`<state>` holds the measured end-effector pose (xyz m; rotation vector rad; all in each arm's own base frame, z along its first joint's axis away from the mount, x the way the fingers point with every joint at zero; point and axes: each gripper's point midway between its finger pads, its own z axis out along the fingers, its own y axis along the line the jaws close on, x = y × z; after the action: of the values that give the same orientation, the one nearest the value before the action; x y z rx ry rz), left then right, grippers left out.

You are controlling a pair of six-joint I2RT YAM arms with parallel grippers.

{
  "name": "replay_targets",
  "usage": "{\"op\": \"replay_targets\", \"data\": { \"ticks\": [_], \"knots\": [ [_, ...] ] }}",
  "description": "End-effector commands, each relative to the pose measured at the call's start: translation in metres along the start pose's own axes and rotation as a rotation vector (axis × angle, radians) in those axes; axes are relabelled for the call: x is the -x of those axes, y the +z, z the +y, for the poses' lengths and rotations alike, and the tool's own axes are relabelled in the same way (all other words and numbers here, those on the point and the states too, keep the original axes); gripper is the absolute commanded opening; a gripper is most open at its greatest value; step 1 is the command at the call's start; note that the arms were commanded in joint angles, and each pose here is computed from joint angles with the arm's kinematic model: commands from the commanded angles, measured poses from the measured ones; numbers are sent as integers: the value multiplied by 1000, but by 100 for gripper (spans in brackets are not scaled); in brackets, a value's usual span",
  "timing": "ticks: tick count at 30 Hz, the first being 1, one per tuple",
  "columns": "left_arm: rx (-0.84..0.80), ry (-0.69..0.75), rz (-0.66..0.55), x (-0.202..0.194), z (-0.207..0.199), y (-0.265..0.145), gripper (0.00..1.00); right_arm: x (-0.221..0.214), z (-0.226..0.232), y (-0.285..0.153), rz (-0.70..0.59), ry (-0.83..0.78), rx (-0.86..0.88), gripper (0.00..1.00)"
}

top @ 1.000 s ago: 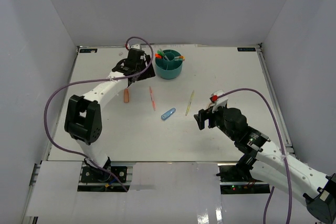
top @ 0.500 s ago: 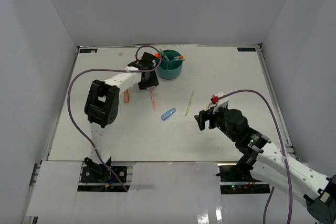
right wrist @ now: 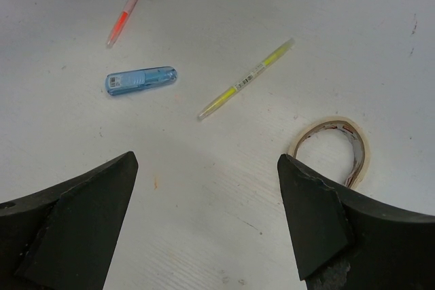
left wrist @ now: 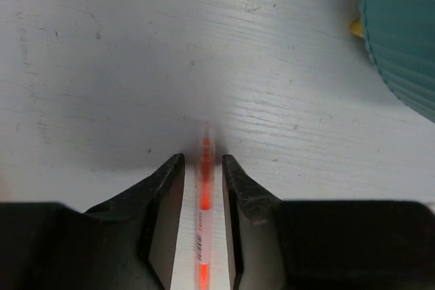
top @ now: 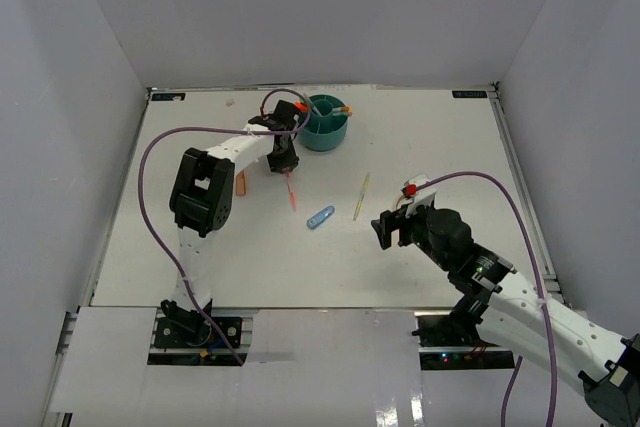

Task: Sort the stationery into containers
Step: Pick up the pen from the center of the board.

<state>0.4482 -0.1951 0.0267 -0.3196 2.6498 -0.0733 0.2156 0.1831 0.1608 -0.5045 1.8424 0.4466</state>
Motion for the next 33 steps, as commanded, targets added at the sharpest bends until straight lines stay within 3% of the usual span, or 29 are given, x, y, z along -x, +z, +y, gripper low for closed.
{"op": "replay_targets", "data": {
  "ticks": [1, 8, 14, 18, 24, 25, 27, 28, 33],
  "knots": [
    [30, 13, 10, -2, 4, 1, 38, 7, -2, 1, -33, 19, -15, 90],
    [27, 11, -1, -1, 6, -9, 6, 6, -2, 2, -30, 17, -15, 90],
    [-4, 3, -61, 18, 1, -32, 0, 7, -2, 2, -33, 16, -14, 90],
    [-100, -26, -172, 48, -16, -69, 0, 8, -1, 1, -35, 16, -13, 90],
    [-383, -35, -547, 123, -53, -165, 0, 8, -1, 2, -31, 14, -11, 90],
    [-463, -43, -683, 148, -62, -198, 0, 9, -1, 2, -34, 16, -10, 90],
    [-496, 11, -803, 156, -62, -212, 0, 8, -1, 2, -33, 15, -12, 90],
    [-563, 7, -941, 175, -69, -239, 0, 9, -1, 1, -36, 15, -12, 90],
    [-650, 102, -1238, 196, -78, -282, 0, 11, 1, 0, -43, 21, 0, 90]
  ]
}}
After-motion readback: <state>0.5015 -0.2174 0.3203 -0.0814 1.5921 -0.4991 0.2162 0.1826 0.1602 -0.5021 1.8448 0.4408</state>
